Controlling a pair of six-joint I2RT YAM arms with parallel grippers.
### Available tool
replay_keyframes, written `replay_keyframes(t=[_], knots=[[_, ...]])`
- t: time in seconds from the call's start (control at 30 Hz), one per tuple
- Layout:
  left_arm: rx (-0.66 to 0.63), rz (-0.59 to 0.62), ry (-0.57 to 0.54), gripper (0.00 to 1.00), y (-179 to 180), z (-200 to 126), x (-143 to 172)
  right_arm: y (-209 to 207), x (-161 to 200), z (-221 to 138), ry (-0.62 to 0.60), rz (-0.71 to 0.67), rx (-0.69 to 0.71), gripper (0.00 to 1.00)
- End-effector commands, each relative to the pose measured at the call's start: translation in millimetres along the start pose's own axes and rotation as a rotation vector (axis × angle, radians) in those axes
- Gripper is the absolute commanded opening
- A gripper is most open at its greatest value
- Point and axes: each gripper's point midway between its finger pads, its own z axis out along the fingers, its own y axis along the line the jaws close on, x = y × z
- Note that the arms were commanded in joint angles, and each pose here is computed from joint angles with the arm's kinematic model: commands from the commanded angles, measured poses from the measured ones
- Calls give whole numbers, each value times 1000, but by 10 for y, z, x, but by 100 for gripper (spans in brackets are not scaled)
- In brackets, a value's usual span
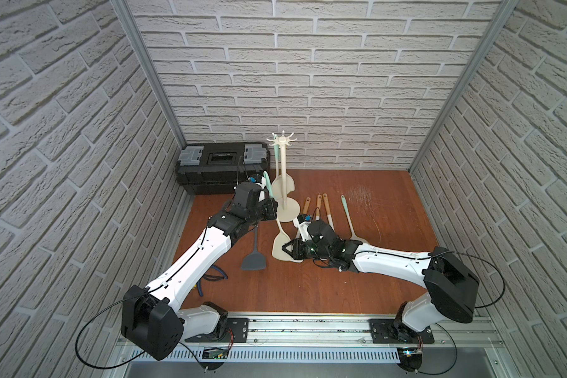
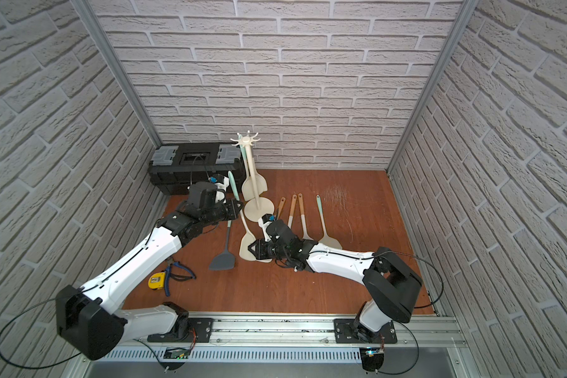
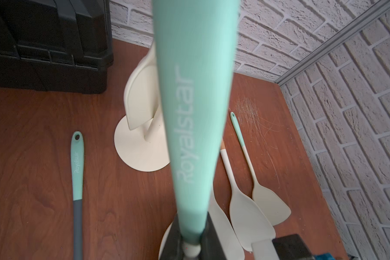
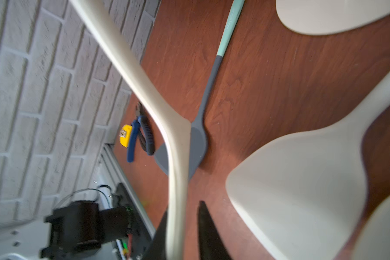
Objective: Take the spatula off the kitchen utensil rack
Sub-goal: Take off the spatula from the rack, then place the spatula at the center of the board.
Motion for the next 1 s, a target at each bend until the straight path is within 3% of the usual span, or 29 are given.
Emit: replay_keyframes(t=[0.0, 0.07, 0.27, 0.53, 0.97], knots=[[-9, 14, -12, 0, 112, -141, -237, 230, -126, -54, -38, -42, -65, 44], [-22, 13, 29, 0, 268, -178, -268, 208, -115, -67, -36, -48, -54, 49], [-73, 37, 231, 0, 674, -205, -261, 121, -76, -80, -30, -57, -18, 51], [-251, 101, 581, 0, 1252, 56, 93, 40, -11, -21, -7, -50, 3, 51], [-457, 104, 806, 0, 1906, 500, 478, -73, 46, 101, 36, -52, 40, 51]])
